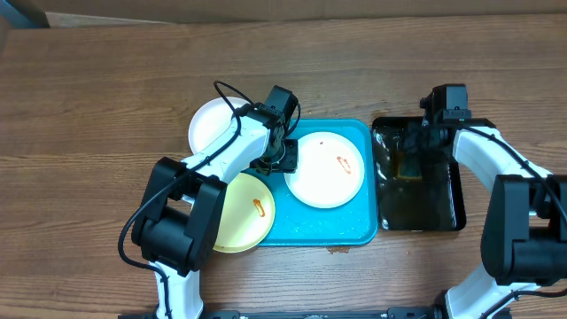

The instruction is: Clean dirty plates on tray and stack at the side

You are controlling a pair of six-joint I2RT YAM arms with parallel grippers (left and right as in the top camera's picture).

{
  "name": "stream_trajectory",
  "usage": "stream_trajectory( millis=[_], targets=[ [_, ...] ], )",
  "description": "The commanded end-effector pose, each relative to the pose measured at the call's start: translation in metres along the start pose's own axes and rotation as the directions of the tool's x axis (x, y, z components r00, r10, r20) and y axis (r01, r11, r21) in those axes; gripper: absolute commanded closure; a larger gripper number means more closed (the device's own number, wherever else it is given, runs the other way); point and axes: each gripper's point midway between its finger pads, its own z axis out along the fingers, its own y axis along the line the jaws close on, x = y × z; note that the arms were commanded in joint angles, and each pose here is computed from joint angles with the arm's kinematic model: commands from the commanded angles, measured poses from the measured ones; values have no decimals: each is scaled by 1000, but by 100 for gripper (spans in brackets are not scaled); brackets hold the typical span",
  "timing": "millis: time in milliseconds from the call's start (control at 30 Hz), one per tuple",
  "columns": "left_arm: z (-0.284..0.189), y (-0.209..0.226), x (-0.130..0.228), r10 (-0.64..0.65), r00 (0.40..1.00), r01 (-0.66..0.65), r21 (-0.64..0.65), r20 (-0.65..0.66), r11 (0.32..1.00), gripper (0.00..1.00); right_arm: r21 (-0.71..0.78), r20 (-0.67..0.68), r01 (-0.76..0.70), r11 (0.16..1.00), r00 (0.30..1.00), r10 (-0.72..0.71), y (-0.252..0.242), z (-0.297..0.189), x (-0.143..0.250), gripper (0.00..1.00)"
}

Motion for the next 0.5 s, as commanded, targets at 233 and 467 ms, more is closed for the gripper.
stream_trajectory(
  millis=[233,467],
  targets=[
    [6,5,3,9,1000,-9,-14,-14,1000,57,3,-32,9,1000,999,-9,1,3,11,33],
    [6,5,3,9,1000,-10,-14,-14,1000,55,10,-14,11,1000,1000,-10,-2,8,14,92]
  ],
)
